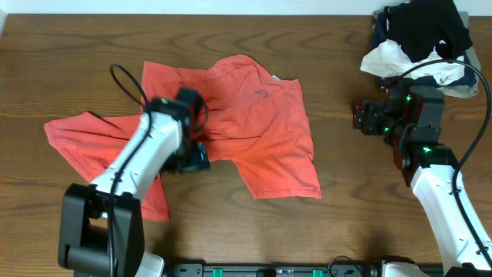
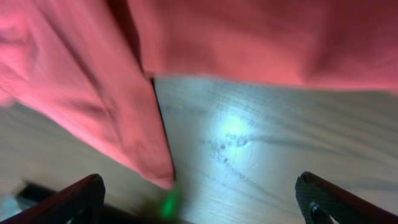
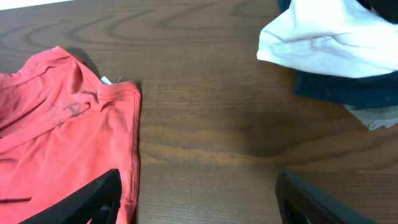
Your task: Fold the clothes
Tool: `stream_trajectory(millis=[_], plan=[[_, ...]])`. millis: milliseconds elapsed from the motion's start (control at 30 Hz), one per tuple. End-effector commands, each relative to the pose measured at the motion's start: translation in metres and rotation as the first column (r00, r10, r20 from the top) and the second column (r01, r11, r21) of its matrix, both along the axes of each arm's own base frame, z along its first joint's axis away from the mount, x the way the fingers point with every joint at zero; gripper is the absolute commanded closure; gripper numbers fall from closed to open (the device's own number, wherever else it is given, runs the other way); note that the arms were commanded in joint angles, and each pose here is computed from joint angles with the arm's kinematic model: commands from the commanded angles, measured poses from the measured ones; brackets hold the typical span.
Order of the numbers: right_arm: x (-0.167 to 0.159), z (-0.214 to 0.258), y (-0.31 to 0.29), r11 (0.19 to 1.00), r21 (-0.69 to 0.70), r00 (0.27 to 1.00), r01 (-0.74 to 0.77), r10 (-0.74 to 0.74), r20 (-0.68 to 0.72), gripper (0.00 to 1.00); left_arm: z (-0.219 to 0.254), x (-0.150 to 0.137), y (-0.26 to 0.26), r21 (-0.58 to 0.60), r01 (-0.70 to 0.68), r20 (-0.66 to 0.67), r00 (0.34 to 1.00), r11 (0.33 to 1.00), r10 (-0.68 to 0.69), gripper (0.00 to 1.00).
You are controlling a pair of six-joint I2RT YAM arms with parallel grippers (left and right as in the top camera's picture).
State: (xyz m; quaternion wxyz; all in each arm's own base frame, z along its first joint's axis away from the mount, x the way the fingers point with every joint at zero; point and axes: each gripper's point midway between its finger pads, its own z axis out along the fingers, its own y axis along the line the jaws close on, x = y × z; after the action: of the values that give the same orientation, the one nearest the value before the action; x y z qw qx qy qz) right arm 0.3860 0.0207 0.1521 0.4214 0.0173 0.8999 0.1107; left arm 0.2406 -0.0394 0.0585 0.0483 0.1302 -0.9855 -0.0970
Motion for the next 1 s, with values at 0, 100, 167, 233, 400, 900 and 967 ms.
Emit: stream_trajectory(millis=[0, 100, 167, 233, 400, 900, 967], plan=[[0.003, 0.005, 0.003, 1.0, -0.001, 1.0, -0.003, 0.003, 0.01, 0.23, -0.009, -0.02, 0.008, 0.064, -0.19, 0.079, 0.98, 0.98, 0.185, 0.01], [0.003, 0.004, 0.003, 1.0, -0.001, 1.0, -0.003, 0.003, 0.008, 0.23, -0.023, -0.036, 0.013, 0.059, -0.285, 0.116, 0.954, 0.957, 0.277, 0.01], [0.002, 0.004, 0.003, 1.0, -0.001, 1.0, -0.003, 0.003, 0.003, 0.23, -0.033, -0.041, 0.015, 0.05, -0.328, 0.144, 0.937, 0.943, 0.318, 0.02], [0.002, 0.003, 0.003, 1.0, 0.0, 1.0, -0.003, 0.003, 0.001, 0.23, -0.042, -0.044, 0.016, 0.037, -0.363, 0.167, 0.921, 0.931, 0.353, 0.05], [0.0, 0.001, 0.003, 1.0, 0.0, 1.0, -0.004, 0.004, -0.009, 0.22, -0.06, -0.053, 0.019, 0.032, -0.395, 0.178, 0.906, 0.918, 0.384, 0.13], [-0.002, -0.001, 0.003, 1.0, 0.001, 1.0, -0.004, 0.004, -0.02, 0.22, -0.078, -0.087, 0.045, 0.074, -0.579, 0.125, 0.813, 0.812, 0.569, 0.43], [-0.002, -0.001, 0.003, 1.0, 0.001, 1.0, -0.004, 0.004, -0.02, 0.22, -0.078, -0.092, 0.043, 0.072, -0.581, 0.098, 0.813, 0.811, 0.574, 0.46]])
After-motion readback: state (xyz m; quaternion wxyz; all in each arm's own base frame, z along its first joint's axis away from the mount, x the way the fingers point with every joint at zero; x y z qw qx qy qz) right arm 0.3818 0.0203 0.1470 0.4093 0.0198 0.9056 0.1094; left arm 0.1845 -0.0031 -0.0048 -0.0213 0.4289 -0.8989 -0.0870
